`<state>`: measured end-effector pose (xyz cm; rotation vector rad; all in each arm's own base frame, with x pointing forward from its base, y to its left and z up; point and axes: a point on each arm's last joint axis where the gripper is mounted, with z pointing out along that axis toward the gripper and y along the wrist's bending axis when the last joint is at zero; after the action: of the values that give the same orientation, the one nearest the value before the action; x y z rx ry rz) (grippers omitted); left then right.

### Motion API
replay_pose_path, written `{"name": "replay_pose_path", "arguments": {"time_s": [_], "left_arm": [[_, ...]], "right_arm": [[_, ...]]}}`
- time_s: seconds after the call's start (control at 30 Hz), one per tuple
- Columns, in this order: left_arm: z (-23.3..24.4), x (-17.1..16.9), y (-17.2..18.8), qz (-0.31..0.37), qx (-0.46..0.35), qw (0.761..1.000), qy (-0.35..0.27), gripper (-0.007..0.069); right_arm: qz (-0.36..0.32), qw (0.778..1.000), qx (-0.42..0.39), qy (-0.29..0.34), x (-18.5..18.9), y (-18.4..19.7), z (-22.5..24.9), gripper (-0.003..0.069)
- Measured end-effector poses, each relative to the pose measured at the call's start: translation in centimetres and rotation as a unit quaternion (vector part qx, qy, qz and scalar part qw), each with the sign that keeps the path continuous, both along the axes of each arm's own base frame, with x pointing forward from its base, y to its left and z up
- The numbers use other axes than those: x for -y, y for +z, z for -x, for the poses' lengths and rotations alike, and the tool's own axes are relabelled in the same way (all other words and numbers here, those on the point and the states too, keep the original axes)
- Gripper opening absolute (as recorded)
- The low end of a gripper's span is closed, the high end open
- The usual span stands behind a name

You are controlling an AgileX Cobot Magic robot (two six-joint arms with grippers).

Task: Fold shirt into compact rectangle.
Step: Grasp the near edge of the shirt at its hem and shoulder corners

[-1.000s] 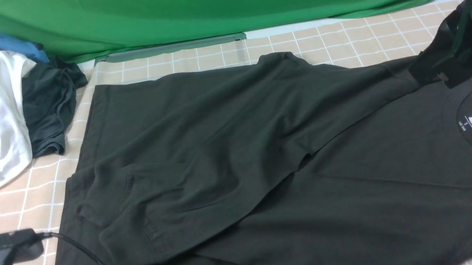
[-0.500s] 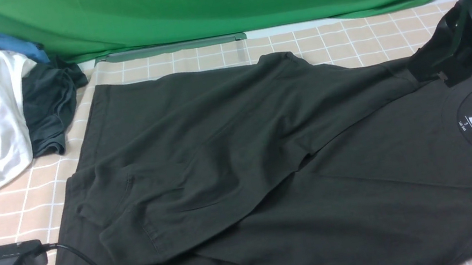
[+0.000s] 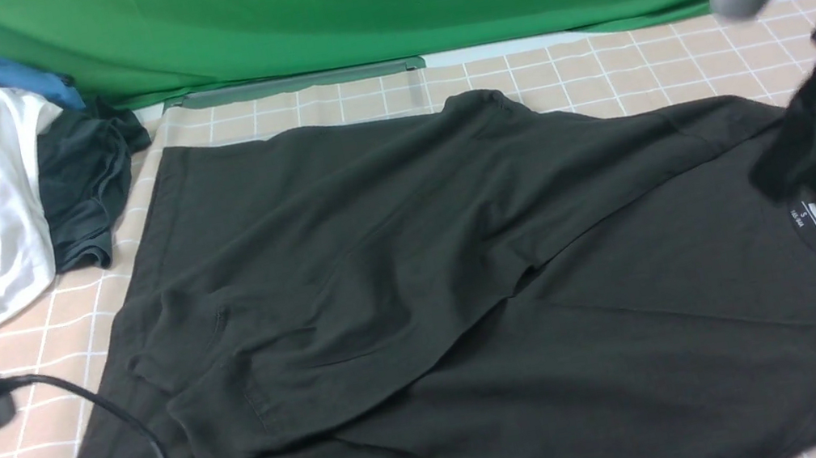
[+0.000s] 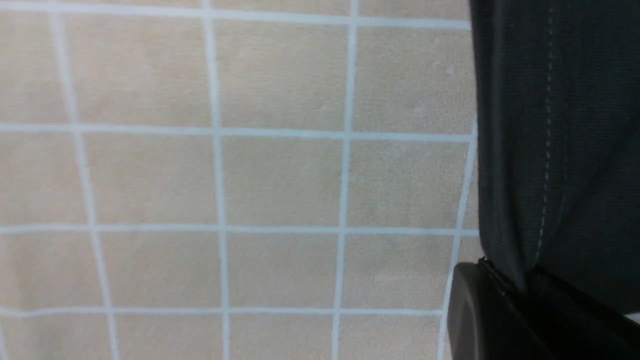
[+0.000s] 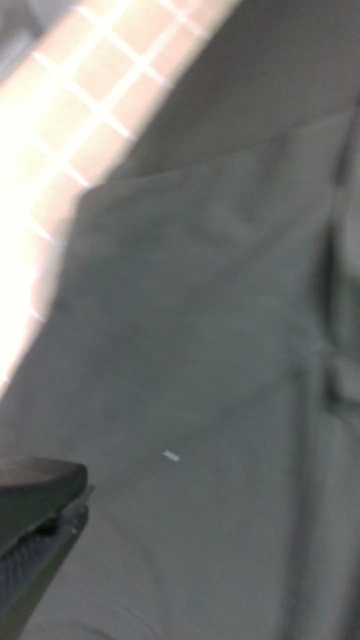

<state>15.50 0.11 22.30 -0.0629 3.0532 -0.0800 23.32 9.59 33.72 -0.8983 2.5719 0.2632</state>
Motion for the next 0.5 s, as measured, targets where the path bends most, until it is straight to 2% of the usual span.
{"name": "replay_pose_path", "arguments": {"time_s": [0.03,0.1,0.2,0.33,0.43,0.5], "left_arm": [[0.4,-0.1,0.4,-0.009,0.005,1.000,0.005,0.0020],[0.6,-0.2,0.6,-0.013,0.010,1.000,0.010,0.0020],[0.9,-0.3,0.9,-0.017,0.019,1.000,0.015,0.0020],[0.9,-0.3,1.0,-0.018,0.019,1.000,0.016,0.0020],[0.9,-0.3,1.0,-0.018,0.023,0.999,0.016,0.0020],[0.8,-0.3,1.0,-0.016,0.028,0.999,0.017,0.0020]], "right_arm": [[0.007,1.000,-0.015,0.009,-0.2,-1.2,0.3,0.0151],[0.013,0.999,-0.026,0.019,-0.5,-2.3,0.7,0.0197],[0.026,0.997,-0.041,0.055,-2.0,-6.6,2.2,0.0367],[0.038,0.992,-0.034,0.114,-3.7,-10.7,4.5,0.0515],[0.041,0.987,-0.018,0.153,-5.1,-13.0,5.9,0.0568],[0.041,0.984,-0.009,0.175,-6.1,-13.9,6.6,0.0578]]}}
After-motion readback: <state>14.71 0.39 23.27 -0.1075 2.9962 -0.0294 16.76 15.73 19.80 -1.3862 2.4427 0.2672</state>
